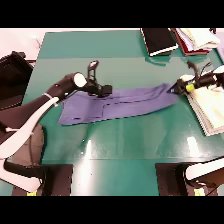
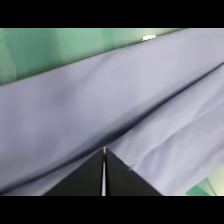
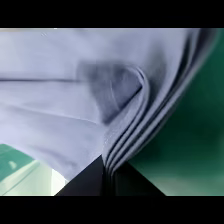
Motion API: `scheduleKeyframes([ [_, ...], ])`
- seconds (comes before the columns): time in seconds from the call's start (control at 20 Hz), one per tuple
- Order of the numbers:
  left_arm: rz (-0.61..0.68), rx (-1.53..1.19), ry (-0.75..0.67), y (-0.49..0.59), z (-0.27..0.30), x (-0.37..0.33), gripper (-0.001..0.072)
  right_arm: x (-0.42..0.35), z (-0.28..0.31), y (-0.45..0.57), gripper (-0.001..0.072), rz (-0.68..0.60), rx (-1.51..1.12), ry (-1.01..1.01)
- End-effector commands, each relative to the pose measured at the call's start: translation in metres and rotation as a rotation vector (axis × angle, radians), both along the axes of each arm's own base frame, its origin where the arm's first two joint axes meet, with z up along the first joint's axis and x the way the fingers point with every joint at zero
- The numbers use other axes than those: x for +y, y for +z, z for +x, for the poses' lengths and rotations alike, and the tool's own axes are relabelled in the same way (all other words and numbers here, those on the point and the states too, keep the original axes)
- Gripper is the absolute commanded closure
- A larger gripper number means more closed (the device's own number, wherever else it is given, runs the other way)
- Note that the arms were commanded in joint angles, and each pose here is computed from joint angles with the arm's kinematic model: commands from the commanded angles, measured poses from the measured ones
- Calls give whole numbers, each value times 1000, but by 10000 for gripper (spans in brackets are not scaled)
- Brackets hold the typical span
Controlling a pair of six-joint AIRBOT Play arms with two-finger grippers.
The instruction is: Fold the shirts.
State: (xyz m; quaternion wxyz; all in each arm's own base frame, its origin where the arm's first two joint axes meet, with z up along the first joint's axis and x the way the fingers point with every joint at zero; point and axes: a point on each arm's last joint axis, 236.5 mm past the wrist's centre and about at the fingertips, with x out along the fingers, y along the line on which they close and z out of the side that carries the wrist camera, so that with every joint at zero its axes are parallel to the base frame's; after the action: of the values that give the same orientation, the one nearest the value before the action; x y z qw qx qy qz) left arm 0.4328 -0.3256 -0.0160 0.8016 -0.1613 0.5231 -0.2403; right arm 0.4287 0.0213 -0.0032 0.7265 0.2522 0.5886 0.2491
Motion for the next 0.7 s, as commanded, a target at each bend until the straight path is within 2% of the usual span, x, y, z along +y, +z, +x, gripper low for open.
scheduleKeyframes([
  [0.0,0,21,-57,-20,4,-37,681,29,9,83,693,-37,-163,38],
  [0.4,1,97,-83,-48,-1,-51,681,134,-4,203,693,-32,-424,157],
  [0.65,0,87,-79,-40,7,-46,681,205,-21,243,693,89,-507,239],
])
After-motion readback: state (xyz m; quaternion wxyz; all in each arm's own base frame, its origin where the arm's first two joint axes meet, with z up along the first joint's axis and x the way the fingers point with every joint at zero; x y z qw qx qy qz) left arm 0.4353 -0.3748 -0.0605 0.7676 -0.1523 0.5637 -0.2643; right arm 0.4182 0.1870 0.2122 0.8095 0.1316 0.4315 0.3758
